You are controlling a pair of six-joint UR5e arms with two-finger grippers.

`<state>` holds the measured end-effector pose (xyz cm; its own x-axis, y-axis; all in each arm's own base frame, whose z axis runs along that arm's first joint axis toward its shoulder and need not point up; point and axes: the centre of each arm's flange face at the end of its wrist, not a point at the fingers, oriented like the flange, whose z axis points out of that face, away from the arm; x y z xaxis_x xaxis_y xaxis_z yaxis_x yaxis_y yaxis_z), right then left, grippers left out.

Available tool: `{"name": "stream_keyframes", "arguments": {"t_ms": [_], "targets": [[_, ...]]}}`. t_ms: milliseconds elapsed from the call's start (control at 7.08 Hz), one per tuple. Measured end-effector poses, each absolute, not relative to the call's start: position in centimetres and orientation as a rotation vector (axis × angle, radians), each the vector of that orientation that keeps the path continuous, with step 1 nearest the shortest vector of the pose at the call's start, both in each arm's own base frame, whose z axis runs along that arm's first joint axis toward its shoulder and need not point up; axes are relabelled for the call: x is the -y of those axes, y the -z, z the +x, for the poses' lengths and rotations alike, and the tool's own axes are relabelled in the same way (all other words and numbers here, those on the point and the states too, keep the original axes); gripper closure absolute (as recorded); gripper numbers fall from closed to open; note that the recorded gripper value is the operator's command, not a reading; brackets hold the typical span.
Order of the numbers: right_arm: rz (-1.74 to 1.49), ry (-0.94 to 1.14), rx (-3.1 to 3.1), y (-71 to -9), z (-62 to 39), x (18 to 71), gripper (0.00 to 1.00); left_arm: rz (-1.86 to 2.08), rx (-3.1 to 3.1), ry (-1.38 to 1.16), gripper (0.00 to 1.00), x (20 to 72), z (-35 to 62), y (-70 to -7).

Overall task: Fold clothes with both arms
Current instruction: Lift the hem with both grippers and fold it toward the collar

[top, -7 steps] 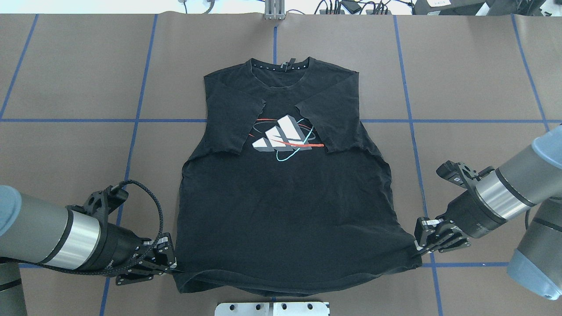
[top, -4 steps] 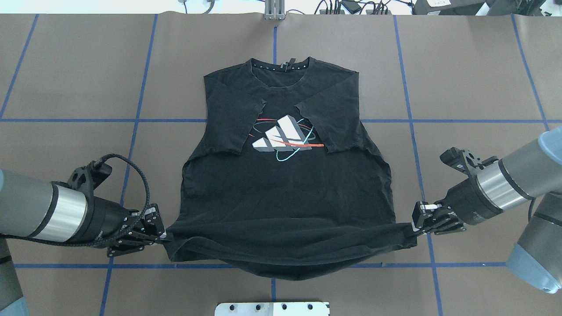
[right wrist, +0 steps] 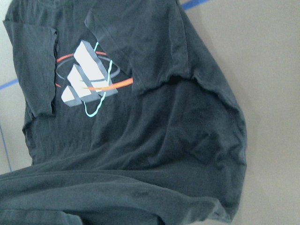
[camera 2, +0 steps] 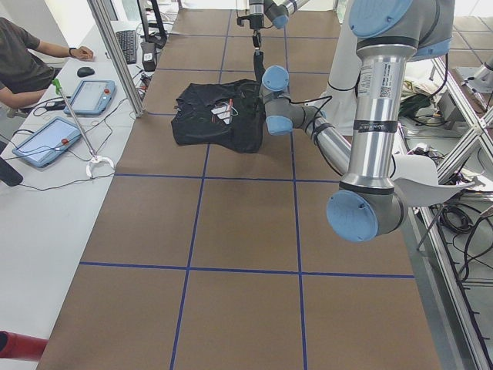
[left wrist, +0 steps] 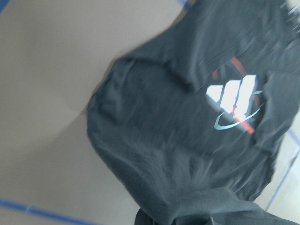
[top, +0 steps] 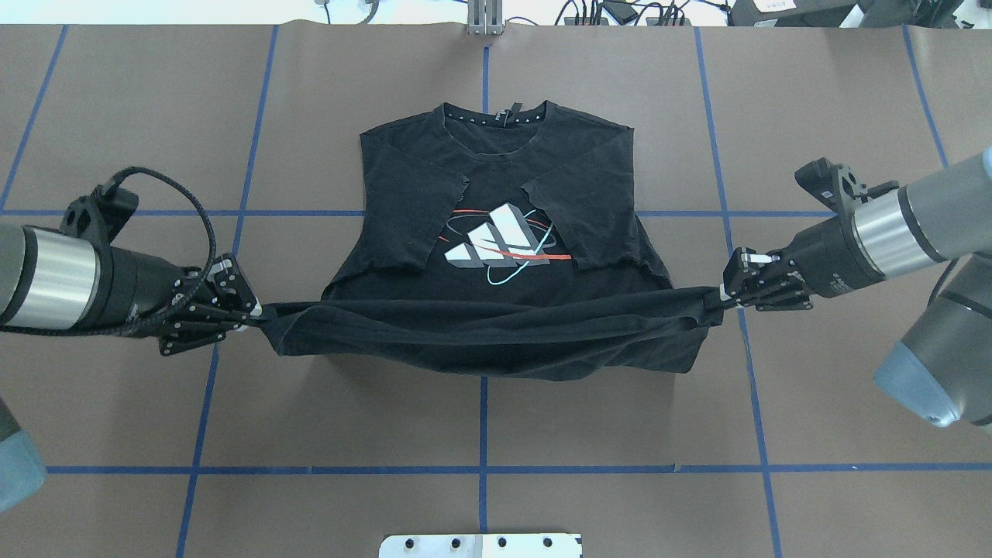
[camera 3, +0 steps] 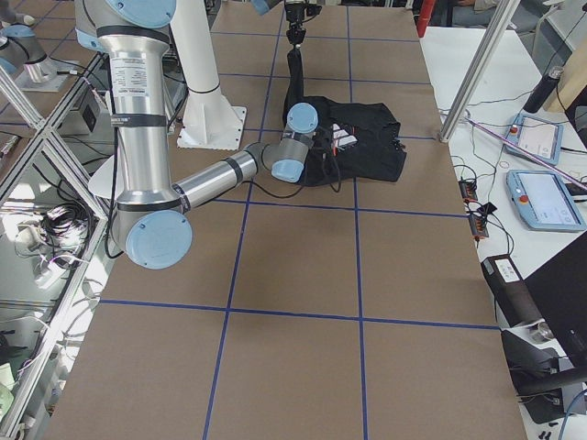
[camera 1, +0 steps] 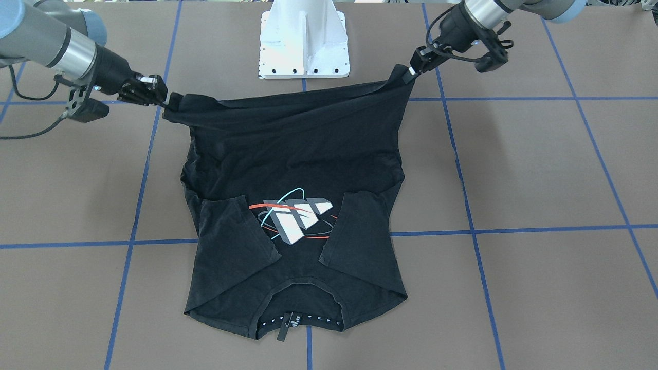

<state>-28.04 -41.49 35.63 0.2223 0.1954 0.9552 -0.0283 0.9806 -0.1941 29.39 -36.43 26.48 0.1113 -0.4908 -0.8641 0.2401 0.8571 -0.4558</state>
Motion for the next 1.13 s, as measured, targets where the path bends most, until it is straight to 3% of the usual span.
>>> {"name": "stream_keyframes", "arguments": {"t_ms": [424,1131], "targets": [[-0.041,-0.267,1.354,-34.5,-24.3,49.7,1.0,-0.11,-1.287,0.658,1.0,49.3,33.8,-23.6],[0.0,-0.368,1.286,-35.5,-27.4,60.6,1.0,0.018,-1.184,0.682,1.0,55.0,34.5,-27.2]]}}
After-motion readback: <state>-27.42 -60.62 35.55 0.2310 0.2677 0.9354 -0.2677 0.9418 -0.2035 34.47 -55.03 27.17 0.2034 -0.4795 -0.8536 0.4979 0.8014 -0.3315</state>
